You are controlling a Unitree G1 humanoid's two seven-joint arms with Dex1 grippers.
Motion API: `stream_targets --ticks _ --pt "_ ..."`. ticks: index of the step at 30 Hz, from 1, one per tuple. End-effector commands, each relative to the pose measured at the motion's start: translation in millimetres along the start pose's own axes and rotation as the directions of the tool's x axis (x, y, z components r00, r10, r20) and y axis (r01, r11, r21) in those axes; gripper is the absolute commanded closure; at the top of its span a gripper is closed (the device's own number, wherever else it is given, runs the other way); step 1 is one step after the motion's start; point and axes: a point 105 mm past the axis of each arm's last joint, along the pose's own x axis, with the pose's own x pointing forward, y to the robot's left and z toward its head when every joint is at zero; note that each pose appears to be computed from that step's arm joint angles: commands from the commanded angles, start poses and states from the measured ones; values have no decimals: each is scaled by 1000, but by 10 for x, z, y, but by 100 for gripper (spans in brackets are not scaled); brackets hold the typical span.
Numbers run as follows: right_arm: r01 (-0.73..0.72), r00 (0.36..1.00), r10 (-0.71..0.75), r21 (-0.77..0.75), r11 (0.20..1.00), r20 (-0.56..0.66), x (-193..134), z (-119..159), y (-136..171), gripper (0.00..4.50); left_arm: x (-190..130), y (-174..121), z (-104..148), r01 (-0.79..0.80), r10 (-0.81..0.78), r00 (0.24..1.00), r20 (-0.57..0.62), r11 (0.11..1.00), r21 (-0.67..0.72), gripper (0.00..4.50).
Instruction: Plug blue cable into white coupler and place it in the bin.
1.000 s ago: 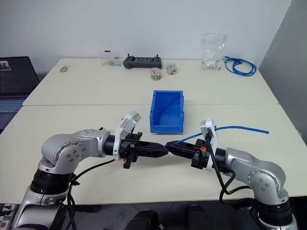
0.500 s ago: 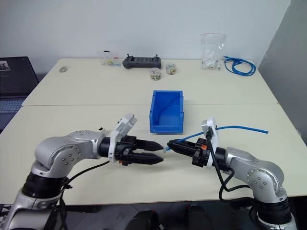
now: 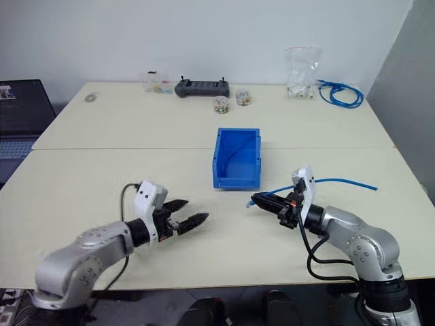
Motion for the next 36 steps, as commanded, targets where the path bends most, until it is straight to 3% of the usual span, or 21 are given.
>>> stream_targets --ticks 1,10,25,34,36 --pt "-35 999 36 -55 998 10 30 93 49 439 -42 249 86 -293 292 952 89 956 -6 0" --pt "-51 999 51 -77 996 1 47 135 63 439 57 493 58 -593 606 790 87 793 -137 0" --pt "-55 998 56 -79 995 13 64 155 94 439 490 644 265 -684 707 705 59 700 -204 0" --pt "-54 998 55 -83 995 9 44 153 90 439 507 671 283 -713 745 665 58 656 -248 0" --pt "-54 998 55 -82 995 8 45 149 91 439 491 673 275 -717 749 660 58 650 -252 37"
